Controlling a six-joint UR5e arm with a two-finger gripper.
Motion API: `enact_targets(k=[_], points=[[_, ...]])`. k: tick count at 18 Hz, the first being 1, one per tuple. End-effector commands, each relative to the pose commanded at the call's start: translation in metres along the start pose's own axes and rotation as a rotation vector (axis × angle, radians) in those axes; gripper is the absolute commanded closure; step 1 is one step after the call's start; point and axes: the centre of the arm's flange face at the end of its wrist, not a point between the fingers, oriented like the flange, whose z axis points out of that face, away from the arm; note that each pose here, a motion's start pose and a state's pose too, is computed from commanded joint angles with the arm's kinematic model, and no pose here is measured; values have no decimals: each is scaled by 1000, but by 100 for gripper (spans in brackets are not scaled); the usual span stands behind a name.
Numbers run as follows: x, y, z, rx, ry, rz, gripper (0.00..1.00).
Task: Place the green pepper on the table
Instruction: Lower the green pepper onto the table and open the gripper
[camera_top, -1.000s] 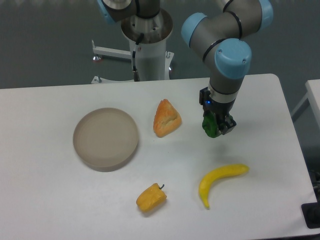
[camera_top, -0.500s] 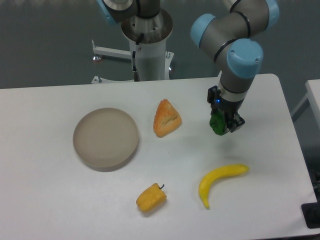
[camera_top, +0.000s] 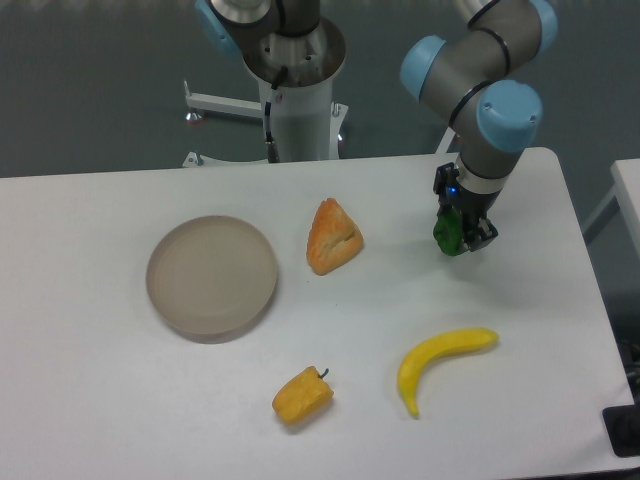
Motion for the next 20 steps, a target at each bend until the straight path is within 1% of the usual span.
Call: enact_targets(k=[1, 3, 6, 7, 8, 9, 10, 14, 16, 17, 18, 19, 20], points=[[0, 0, 0, 0, -1, 2, 67], [-1, 0, 3, -2, 4, 3, 64], [-9, 1, 5, -3, 1, 12, 53], [-10, 2, 6, -1, 1, 18, 47], [-10, 1, 7, -1, 2, 29, 35], [-9, 0, 8, 0, 5, 29, 8], [-10, -1, 8, 3, 5, 22, 0], [-6, 3, -11, 20, -27, 2, 0], [-11, 5, -29, 10, -51, -13, 0], [-16, 1, -43, 11, -51, -42, 0], [-21, -1, -59, 11, -25, -70, 0], [-29, -3, -75, 14, 6, -78, 0], [-40, -10, -87, 18, 22, -63, 0]])
